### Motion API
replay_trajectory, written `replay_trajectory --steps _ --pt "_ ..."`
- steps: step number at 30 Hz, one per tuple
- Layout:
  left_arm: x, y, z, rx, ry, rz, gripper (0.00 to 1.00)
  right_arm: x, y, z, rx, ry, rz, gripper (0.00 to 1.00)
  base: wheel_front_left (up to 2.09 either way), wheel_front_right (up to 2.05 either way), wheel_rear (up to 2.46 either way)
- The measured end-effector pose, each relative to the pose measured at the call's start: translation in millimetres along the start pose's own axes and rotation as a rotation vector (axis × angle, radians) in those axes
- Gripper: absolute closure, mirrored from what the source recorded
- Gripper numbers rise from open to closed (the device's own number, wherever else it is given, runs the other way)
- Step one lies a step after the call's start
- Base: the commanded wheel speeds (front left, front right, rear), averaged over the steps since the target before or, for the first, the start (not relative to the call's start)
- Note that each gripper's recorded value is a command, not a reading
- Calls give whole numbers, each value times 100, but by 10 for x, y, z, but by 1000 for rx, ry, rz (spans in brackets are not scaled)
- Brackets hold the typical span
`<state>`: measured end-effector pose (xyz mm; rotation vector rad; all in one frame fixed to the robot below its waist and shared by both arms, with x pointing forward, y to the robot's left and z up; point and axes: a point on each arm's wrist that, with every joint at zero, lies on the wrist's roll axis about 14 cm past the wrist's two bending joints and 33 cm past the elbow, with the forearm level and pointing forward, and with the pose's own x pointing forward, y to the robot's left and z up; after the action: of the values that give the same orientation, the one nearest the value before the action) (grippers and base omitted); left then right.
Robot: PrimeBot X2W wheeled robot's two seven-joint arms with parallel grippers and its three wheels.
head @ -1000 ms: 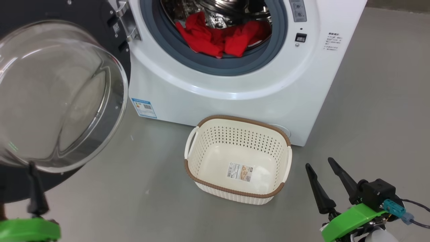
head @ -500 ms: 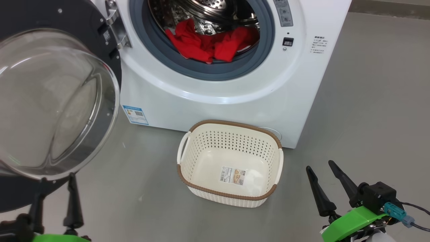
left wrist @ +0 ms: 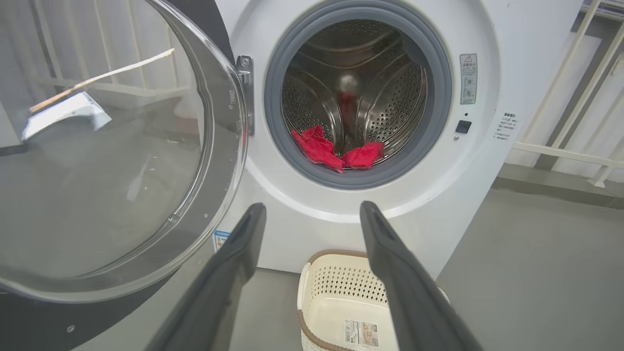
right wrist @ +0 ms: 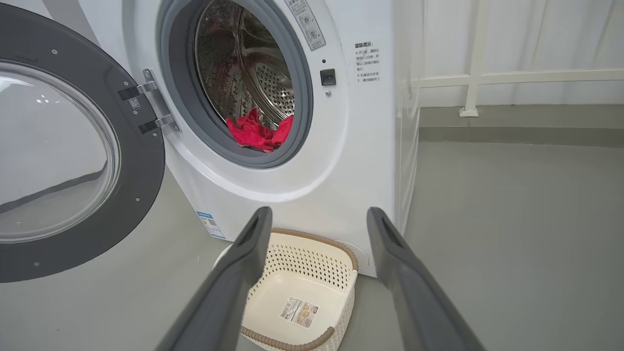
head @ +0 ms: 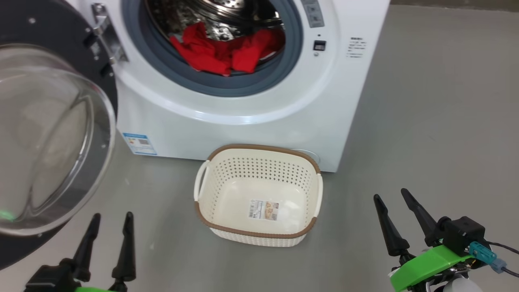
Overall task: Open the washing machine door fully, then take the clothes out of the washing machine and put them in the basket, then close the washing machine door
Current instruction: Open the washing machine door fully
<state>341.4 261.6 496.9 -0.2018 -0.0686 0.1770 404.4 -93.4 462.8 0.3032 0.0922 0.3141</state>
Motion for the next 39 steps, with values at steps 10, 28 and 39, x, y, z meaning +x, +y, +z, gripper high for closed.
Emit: replay_trajectory --steps 10,28,39 --pt "167 -443 -172 -17 50 -147 0 -200 -349 73 9 -28 -118 0 0 0 0" --pt "337 -995 -403 -52 113 -313 0 -619 -870 184 17 -73 -311 0 0 0 0" --pt "344 -1000 -400 -54 112 -314 0 -667 -899 166 27 -74 -332 0 0 0 0"
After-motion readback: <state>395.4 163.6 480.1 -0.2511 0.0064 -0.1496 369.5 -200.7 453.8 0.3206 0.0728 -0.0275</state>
